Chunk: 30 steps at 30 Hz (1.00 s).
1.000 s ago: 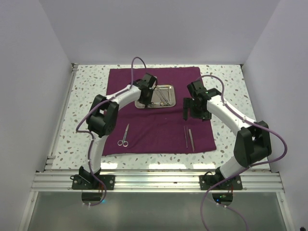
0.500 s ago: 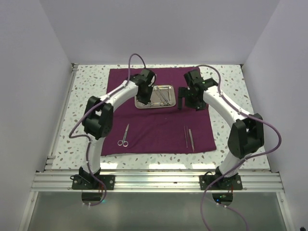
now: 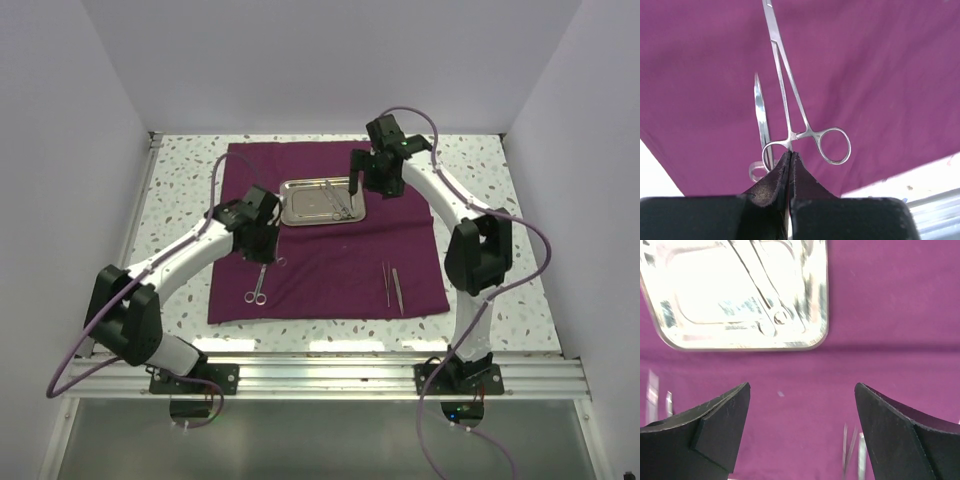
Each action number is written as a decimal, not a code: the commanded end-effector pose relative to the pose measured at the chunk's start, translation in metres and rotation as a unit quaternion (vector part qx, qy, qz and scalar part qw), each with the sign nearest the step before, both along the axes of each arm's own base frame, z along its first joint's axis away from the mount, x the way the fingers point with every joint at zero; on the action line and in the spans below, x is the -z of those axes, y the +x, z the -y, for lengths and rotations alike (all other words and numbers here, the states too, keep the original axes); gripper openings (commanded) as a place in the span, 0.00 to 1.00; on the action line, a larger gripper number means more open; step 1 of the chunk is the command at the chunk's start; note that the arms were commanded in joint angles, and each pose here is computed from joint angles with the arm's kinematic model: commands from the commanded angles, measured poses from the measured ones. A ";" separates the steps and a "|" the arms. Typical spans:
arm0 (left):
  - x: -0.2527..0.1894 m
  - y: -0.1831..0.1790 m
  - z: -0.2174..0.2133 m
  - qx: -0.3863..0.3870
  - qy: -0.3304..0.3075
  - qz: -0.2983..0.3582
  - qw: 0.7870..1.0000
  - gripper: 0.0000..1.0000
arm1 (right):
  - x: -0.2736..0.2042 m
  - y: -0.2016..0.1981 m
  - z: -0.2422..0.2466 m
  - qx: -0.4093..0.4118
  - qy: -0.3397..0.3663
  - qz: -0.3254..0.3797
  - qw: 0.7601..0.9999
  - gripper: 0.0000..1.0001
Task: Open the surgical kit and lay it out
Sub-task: Place the medical item in the surgical kit.
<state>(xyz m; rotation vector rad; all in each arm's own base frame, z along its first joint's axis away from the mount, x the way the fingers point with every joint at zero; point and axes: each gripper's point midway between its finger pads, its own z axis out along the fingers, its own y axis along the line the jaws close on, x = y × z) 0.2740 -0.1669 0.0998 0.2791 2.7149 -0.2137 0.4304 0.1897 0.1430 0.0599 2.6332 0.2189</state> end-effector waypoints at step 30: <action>0.009 -0.094 -0.035 -0.077 -0.011 -0.076 0.994 0.80 | 0.097 0.110 -0.044 0.010 -0.019 0.020 1.000 0.58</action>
